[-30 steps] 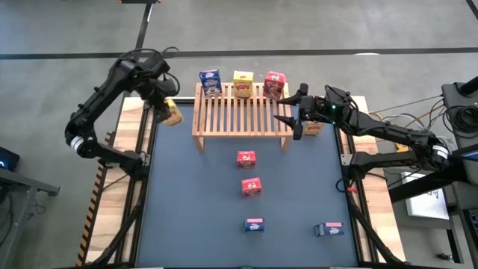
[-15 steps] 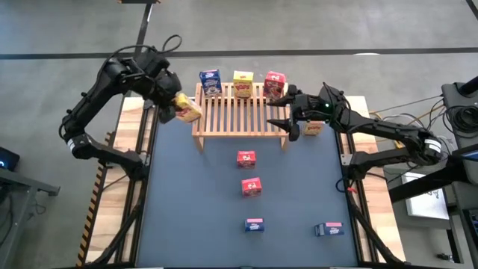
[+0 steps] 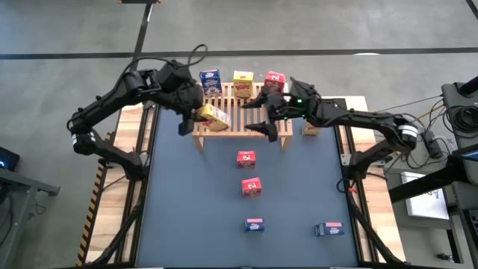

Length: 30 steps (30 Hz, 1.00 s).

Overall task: Stack cereal on shelf
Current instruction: Put the left yellow cereal box on the shelf aligned with the other yellow cereal box

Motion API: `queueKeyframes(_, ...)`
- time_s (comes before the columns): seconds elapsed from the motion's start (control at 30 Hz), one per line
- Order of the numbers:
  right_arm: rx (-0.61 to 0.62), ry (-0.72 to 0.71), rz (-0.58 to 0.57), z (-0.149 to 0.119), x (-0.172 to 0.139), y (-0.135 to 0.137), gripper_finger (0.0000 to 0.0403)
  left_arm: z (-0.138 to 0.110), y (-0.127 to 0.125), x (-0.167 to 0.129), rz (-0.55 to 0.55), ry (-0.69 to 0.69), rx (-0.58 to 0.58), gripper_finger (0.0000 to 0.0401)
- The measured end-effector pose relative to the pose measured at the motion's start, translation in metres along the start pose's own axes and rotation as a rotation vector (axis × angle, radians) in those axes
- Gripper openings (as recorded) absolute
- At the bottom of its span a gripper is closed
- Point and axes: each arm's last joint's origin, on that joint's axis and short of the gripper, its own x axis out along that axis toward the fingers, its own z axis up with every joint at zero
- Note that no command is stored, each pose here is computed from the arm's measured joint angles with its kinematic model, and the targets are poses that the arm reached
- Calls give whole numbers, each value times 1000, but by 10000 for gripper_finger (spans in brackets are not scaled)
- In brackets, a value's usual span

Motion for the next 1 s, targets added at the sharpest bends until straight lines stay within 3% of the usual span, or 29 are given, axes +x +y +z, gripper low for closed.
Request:
queueKeyframes(0.23,-83,108,-78,5,38,8,345,5,-1,20,-27,42,10,137)
queueKeyframes(0.5,-76,179,-58,-2,71,4,354,8,-2,38,-53,83,21,137)
queueKeyframes(0.73,-60,202,-56,-8,83,-1,345,10,-9,40,-71,85,41,137)
queueKeyframes(1.0,-54,197,-57,-6,84,-1,297,11,-12,41,-79,85,51,137)
